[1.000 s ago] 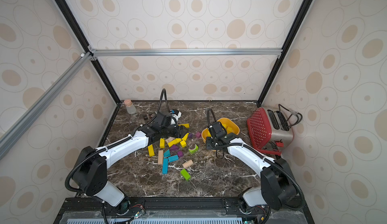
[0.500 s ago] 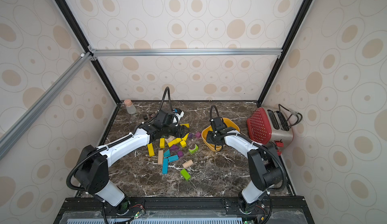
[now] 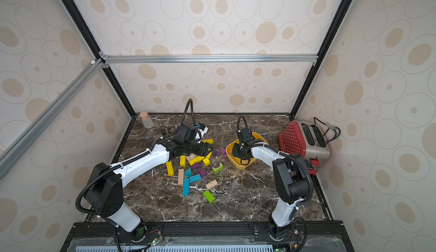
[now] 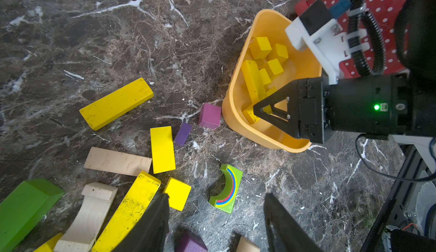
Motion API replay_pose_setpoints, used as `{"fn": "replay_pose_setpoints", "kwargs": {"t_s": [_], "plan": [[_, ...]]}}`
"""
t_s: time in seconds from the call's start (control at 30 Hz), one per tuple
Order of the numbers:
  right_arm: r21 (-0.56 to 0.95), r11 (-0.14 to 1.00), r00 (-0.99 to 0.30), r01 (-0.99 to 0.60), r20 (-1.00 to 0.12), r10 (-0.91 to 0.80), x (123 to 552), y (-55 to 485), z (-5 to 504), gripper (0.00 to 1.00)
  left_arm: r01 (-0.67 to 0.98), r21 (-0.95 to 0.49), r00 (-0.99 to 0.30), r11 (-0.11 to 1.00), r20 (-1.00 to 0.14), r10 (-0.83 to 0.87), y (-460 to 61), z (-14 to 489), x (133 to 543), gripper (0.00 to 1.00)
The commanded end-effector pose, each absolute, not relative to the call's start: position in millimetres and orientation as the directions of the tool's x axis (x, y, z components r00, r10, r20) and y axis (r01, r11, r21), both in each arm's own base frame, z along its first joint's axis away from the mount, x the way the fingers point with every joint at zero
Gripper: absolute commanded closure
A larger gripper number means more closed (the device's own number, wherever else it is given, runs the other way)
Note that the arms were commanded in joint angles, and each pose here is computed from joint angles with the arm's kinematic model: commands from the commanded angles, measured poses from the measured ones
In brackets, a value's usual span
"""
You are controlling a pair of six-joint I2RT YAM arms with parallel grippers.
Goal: Pick out the yellow building blocks
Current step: Place the building block in the storage box.
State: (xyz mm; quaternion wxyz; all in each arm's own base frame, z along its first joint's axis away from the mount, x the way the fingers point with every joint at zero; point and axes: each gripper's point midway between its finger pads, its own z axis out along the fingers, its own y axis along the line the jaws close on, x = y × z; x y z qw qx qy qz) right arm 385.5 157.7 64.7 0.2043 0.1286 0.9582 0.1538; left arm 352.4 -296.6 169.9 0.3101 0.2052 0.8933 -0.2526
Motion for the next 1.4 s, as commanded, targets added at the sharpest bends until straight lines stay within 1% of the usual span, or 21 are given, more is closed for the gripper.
{"fn": "replay_pose_setpoints", "kwargs": {"t_s": [0.0, 0.13, 0.23, 0.4, 1.17, 1.37], "plan": [[0.365, 0.913, -0.872, 0.181, -0.37, 0.321, 395, 161, 74, 0.79, 0.548, -0.295, -0.697, 0.783, -0.678, 0.232, -298, 181, 354, 0.37], [0.368, 0.914, -0.876, 0.172, -0.367, 0.312, 394, 162, 76, 0.7, 0.543, -0.303, -0.701, 0.783, -0.677, 0.224, -299, 182, 354, 0.37], [0.381, 0.91, -0.879, 0.161, -0.365, 0.308, 394, 165, 78, 0.61, 0.541, -0.306, -0.704, 0.783, -0.674, 0.224, -299, 180, 354, 0.37], [0.416, 0.899, -0.888, 0.137, -0.351, 0.298, 393, 173, 81, 0.55, 0.544, -0.305, -0.702, 0.782, -0.676, 0.224, -301, 183, 355, 0.37], [0.387, 0.92, -0.846, 0.063, -0.468, 0.255, 385, 162, 130, 0.54, 0.549, -0.272, -0.685, 0.79, -0.689, 0.238, -304, 187, 368, 0.37], [0.374, 0.927, -0.833, 0.006, -0.511, 0.212, 376, 171, 143, 0.54, 0.552, -0.263, -0.688, 0.791, -0.681, 0.253, -304, 185, 368, 0.37]]}}
